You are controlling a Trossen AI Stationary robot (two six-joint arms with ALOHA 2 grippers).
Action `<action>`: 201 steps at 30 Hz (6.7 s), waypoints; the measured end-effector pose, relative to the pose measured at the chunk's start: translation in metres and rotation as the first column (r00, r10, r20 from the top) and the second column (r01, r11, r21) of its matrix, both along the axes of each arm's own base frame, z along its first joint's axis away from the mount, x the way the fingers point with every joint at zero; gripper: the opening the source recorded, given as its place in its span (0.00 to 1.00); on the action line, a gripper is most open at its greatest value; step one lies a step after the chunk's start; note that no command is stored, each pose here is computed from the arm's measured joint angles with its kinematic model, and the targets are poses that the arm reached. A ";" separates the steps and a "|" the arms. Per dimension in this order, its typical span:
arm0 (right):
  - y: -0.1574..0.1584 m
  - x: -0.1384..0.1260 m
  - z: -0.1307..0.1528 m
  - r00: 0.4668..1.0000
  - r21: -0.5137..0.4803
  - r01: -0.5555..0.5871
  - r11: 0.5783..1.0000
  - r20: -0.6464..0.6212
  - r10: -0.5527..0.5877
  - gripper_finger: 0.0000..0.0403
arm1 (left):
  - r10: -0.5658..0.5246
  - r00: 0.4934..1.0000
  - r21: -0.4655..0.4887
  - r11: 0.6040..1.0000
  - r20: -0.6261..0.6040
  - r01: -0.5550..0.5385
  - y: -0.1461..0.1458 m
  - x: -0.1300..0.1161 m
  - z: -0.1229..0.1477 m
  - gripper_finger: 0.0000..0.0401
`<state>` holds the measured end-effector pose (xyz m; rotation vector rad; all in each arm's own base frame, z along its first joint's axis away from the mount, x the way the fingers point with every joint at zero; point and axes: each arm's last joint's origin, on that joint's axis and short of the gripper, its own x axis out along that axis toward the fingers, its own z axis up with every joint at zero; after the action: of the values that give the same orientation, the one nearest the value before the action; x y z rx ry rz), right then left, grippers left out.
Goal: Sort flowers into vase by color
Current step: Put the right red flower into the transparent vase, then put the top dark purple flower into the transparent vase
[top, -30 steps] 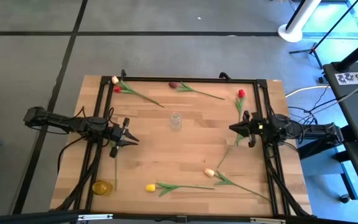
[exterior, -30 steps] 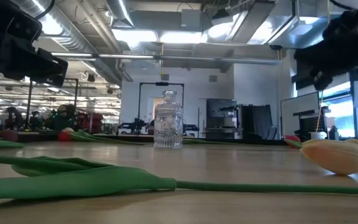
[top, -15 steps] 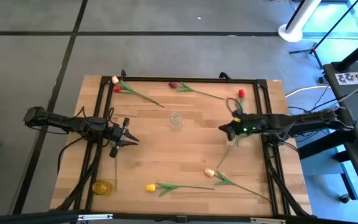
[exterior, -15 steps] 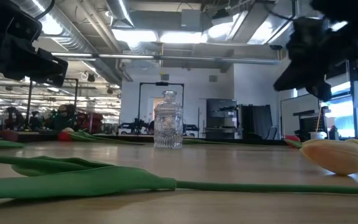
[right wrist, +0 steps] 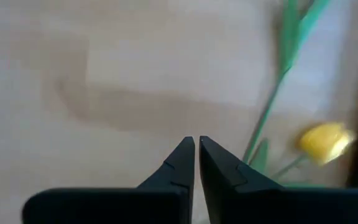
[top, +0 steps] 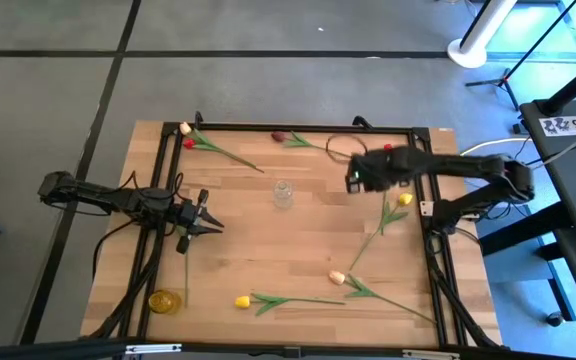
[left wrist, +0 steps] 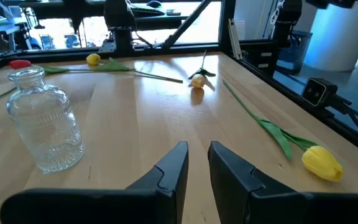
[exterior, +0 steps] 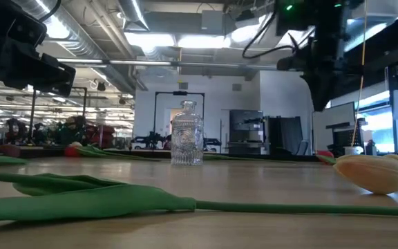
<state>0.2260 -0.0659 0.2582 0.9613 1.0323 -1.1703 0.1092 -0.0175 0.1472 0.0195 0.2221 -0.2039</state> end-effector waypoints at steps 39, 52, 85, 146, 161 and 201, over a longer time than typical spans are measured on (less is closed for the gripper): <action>-0.097 -0.089 -0.125 0.935 -0.035 0.353 0.935 0.046 -0.351 0.19 | 0.075 0.997 0.014 0.997 0.012 -0.076 0.002 0.001 0.001 0.15; -0.108 -0.062 -0.066 0.923 -0.318 0.333 0.888 0.303 -0.237 0.01 | 0.076 0.997 0.013 0.997 0.018 -0.076 0.002 0.001 0.001 0.15; 0.032 0.124 0.056 0.514 -0.912 0.235 0.335 0.410 0.753 0.01 | 0.113 0.969 -0.628 0.777 0.221 0.053 0.000 0.001 0.038 0.15; -0.172 0.059 -0.118 0.667 -0.101 -0.744 0.660 -0.066 0.742 0.38 | 0.695 0.708 -0.486 0.579 -0.125 -0.655 0.031 0.031 0.092 0.15; -0.176 0.060 -0.132 0.612 -0.075 -0.790 0.608 -0.069 0.787 0.03 | 0.740 0.670 -0.553 0.535 -0.058 -0.639 0.032 0.033 0.101 0.15; 0.142 0.054 0.126 0.184 -0.752 -0.470 0.462 0.429 0.884 0.00 | 0.158 0.862 -0.331 0.944 0.481 0.012 -0.051 0.096 0.191 0.15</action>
<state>0.2797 0.0763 0.3839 0.3603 0.2665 -0.0236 0.2050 -0.0685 0.3377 -0.2625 -0.3384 -0.1495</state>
